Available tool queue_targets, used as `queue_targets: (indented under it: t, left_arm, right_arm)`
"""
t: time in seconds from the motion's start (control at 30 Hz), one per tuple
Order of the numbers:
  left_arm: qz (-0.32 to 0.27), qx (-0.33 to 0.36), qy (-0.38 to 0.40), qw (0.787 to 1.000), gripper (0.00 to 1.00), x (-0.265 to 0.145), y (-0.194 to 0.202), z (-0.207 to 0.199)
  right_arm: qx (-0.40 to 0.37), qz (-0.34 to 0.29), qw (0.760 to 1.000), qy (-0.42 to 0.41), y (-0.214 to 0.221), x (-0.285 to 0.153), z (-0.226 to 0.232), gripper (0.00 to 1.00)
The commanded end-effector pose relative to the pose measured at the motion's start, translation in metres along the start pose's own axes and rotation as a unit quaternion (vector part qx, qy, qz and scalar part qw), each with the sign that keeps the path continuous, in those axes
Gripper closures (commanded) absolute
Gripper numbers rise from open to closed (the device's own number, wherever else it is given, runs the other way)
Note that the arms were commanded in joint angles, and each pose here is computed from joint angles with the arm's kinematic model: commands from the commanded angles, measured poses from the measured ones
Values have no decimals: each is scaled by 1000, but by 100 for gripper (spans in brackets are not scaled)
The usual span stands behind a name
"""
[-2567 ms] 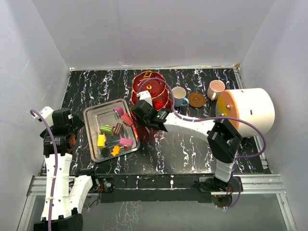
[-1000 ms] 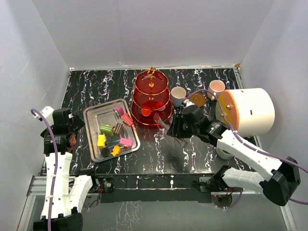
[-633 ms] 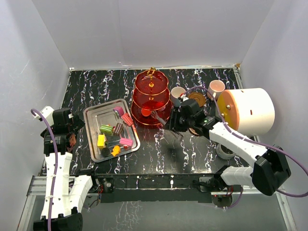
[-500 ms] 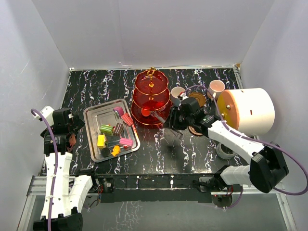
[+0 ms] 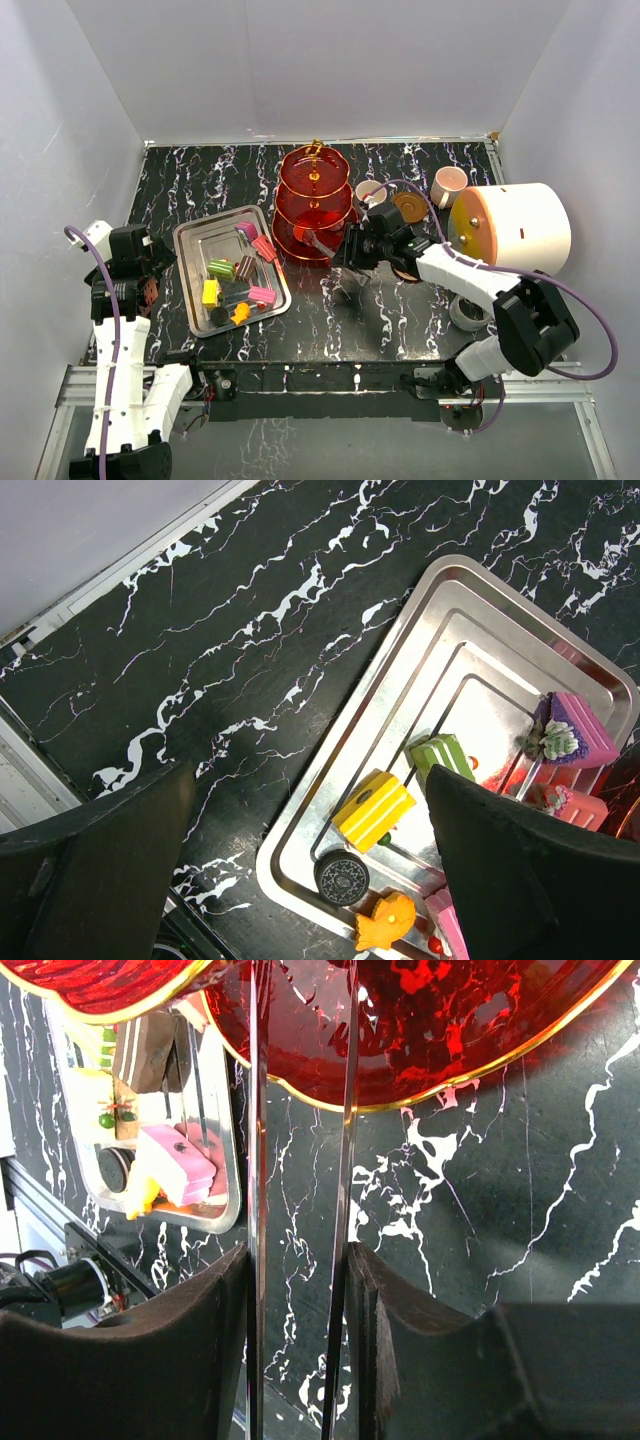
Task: Serve the afternoon tea
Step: Adjust the desert at the desert table.
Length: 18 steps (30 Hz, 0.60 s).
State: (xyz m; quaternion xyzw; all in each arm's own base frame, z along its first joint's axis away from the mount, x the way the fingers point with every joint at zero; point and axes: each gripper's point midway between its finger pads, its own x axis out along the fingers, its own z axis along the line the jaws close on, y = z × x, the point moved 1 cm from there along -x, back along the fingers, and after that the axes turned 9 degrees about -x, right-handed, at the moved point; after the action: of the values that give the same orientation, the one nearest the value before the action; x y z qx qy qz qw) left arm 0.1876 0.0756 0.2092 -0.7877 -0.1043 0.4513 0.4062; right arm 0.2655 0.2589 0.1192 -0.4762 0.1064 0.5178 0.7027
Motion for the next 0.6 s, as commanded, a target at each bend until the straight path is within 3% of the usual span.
queue_targets:
  t: [0.0,0.33,0.57]
  left_arm:
    - [0,3,-2,1000,1,1,1,1]
    - [-1,3,-3,1000,1,1,1,1]
    - [-1,3,-3,1000,1,1,1,1]
  right_arm:
    - [-16,-36,999,-25,-19,5,8,61]
    - [-27,-41,998,-42,-23,17,8,62]
    - [-40,-44,997,-56,-23,12,13,73]
